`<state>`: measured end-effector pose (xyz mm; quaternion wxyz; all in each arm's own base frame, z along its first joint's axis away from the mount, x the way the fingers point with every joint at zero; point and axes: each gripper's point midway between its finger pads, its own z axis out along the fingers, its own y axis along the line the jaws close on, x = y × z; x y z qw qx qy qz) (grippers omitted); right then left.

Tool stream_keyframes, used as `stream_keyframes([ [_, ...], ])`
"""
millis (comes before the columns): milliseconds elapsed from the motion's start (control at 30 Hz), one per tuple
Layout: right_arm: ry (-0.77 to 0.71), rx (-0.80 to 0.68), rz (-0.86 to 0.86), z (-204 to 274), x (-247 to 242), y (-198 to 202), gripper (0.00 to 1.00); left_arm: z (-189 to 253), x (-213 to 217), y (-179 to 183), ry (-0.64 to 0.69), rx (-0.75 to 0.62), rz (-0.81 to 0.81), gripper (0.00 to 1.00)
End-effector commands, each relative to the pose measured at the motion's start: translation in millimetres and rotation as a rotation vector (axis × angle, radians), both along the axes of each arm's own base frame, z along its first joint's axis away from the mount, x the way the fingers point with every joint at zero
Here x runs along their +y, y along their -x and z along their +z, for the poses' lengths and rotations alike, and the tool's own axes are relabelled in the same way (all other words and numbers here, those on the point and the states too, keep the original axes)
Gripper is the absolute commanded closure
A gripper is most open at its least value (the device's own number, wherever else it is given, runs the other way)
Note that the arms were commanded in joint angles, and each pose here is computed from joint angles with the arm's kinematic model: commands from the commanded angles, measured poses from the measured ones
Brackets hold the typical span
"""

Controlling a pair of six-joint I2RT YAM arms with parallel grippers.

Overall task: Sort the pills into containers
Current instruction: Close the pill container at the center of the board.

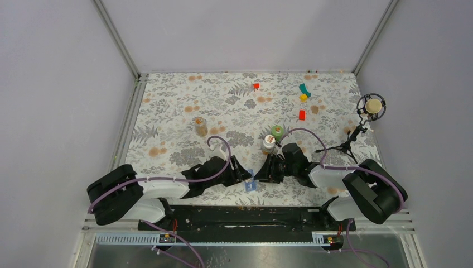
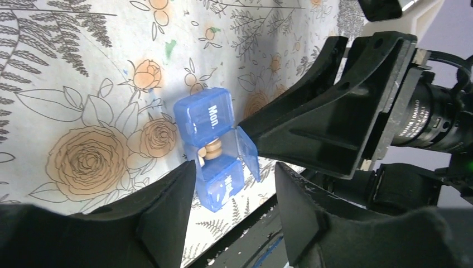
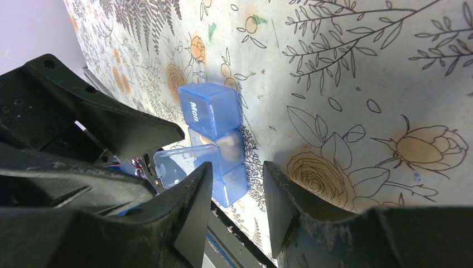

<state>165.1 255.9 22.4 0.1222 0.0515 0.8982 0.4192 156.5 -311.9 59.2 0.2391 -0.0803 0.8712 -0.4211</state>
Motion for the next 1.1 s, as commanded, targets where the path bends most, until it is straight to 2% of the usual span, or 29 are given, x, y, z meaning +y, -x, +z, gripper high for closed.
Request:
stream_keyframes([
  [0,-0.007,-0.044,0.01,8,7,-8,0.54,4,-5,-11,0.031,-0.018,0.041,0.48],
  [267,-0.008,-0.053,0.018,10,8,-8,0.55,-17,5,-8,-0.029,0.013,0.051,0.66],
  [633,0.035,-0.095,0.048,14,4,-7,0.54,-39,20,-5,-0.124,0.035,0.066,0.67],
  [900,-0.004,-0.117,0.114,23,18,-7,0.52,-41,16,-7,-0.132,0.029,0.056,0.68],
  [1067,0.02,-0.094,0.139,12,21,-5,0.54,-45,16,-5,-0.147,0.038,0.046,0.73],
])
